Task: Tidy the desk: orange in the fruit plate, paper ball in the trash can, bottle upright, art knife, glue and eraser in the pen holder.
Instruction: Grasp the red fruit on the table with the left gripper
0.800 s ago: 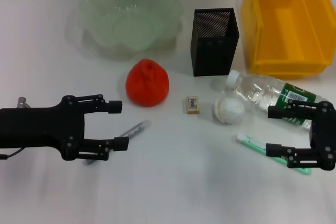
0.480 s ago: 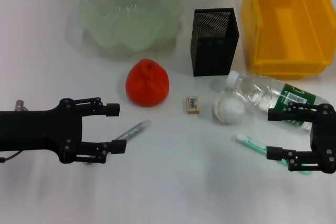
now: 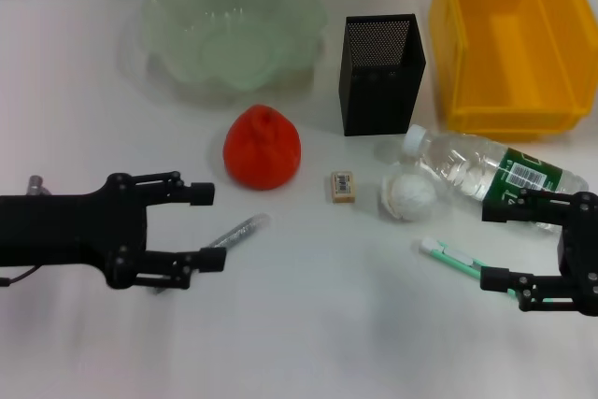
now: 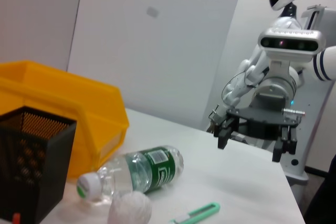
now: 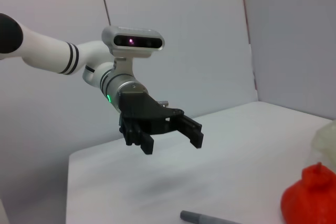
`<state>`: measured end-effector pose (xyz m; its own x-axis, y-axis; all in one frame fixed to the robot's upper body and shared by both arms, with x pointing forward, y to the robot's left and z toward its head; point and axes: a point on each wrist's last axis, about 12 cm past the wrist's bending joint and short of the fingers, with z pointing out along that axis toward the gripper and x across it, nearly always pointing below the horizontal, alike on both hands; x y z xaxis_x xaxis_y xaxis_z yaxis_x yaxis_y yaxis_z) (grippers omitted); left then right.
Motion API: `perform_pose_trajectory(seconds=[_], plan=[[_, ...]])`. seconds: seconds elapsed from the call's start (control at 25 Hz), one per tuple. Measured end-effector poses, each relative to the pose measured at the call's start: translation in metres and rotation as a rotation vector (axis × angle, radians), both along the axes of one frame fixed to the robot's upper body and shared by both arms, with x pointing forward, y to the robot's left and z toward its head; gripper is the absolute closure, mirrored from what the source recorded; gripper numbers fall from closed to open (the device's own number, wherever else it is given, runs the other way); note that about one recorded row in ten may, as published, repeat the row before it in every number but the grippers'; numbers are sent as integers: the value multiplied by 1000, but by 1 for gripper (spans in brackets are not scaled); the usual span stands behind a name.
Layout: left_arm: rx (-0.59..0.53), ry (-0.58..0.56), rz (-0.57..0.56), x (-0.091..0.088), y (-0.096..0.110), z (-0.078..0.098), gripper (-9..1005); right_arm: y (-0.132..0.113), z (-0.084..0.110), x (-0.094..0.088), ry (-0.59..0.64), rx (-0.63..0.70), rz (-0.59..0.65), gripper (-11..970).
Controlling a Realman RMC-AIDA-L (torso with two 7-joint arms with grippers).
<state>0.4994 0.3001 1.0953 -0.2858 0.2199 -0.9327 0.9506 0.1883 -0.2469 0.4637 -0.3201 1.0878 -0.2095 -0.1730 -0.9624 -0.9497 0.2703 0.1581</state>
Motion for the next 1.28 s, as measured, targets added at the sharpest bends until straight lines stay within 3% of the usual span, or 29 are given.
perform_pose_trajectory(seconds=[0.16,0.36,0.68,0.88,0.92,1.28], plan=[[14,-20,16,10,-9,6,168,-9,0,-6,15,-18,-33,197],[47,-41,89,37,-25,5,169,-24,2,-17,21,-45,-92,197],[108,-80,235,69,-51,-17,171,-32,2,-26,20,-30,-134,197],[117,-92,258,73,-54,-21,172,-31,1,-27,23,-24,-135,197],[133,-137,320,77,-61,-34,172,-31,1,-27,23,-23,-135,197],[212,-141,349,81,-80,-53,175,-30,2,-24,17,-21,-130,196]])
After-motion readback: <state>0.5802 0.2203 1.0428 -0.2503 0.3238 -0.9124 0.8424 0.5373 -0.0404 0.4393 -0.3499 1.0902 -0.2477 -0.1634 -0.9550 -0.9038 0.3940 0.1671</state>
